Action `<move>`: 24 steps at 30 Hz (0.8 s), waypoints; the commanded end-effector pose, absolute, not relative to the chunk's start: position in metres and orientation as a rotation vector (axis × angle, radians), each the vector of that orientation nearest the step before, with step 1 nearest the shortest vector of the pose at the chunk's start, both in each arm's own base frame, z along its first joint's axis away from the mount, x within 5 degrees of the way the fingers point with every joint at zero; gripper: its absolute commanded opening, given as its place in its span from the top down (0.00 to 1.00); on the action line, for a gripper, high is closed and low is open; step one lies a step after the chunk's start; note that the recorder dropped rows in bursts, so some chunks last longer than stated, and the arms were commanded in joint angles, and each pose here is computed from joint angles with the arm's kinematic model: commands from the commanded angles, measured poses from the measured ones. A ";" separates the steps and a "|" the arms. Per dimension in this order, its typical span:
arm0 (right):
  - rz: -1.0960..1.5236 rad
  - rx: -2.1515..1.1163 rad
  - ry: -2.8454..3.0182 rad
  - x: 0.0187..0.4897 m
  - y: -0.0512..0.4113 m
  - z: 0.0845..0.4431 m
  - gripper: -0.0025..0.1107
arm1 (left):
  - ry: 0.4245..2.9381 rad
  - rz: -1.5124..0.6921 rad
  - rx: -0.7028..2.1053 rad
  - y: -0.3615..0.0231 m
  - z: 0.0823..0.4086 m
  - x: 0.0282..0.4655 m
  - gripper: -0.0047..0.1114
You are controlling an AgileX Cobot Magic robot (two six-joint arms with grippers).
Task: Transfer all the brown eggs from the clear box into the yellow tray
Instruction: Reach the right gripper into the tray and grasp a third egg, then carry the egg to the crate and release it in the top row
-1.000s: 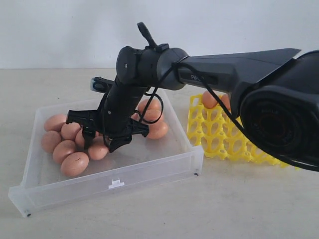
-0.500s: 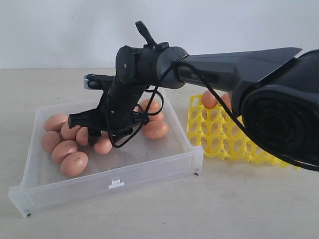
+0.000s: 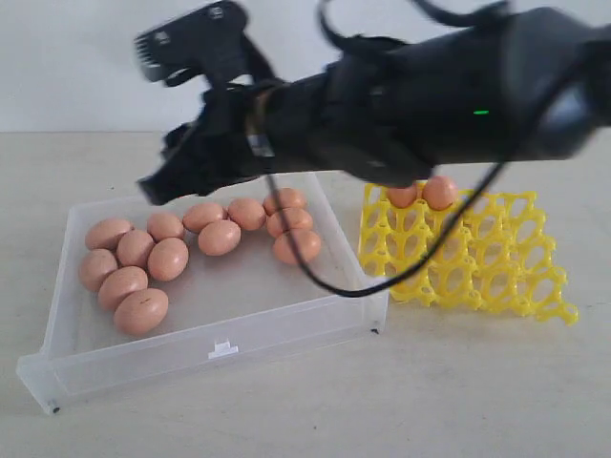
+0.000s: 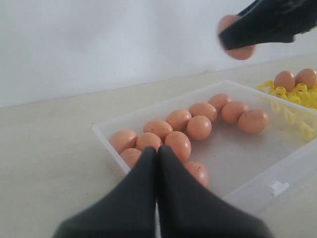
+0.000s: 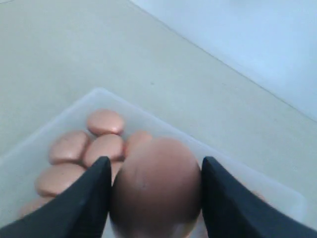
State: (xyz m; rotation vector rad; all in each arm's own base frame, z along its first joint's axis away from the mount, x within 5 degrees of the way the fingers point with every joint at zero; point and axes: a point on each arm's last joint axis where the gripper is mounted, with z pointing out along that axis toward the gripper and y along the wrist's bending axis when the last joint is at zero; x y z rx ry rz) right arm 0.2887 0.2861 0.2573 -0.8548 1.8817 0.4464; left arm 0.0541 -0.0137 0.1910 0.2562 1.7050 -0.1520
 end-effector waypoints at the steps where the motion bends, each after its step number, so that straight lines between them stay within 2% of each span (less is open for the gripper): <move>1: 0.292 -0.544 2.041 0.320 0.162 0.235 0.98 | 1.694 -0.153 0.255 -0.014 0.193 0.054 1.00; 3: 0.311 -0.276 2.035 0.337 0.113 0.235 0.98 | 1.694 -0.153 0.255 -0.014 0.193 0.054 1.00; 6: 0.395 0.381 1.877 0.363 0.023 0.239 0.98 | 1.694 -0.153 0.255 -0.014 0.193 0.054 1.00; 8: 0.442 0.621 1.666 0.371 -0.018 0.242 0.98 | 1.694 -0.153 0.255 -0.014 0.193 0.054 1.00; 11: 0.462 0.406 1.474 0.378 -0.043 0.248 0.98 | 1.694 -0.153 0.255 -0.014 0.193 0.054 1.00; 15: 0.761 -0.156 1.470 0.383 -0.040 0.243 0.98 | 1.694 -0.153 0.255 -0.014 0.193 0.054 1.00; 19: 0.923 -0.509 1.705 0.390 -0.029 0.202 0.98 | 1.694 -0.153 0.255 -0.014 0.193 0.054 1.00; 24: 0.863 -0.602 1.873 0.396 -0.027 0.157 0.98 | 1.694 -0.153 0.255 -0.014 0.193 0.054 1.00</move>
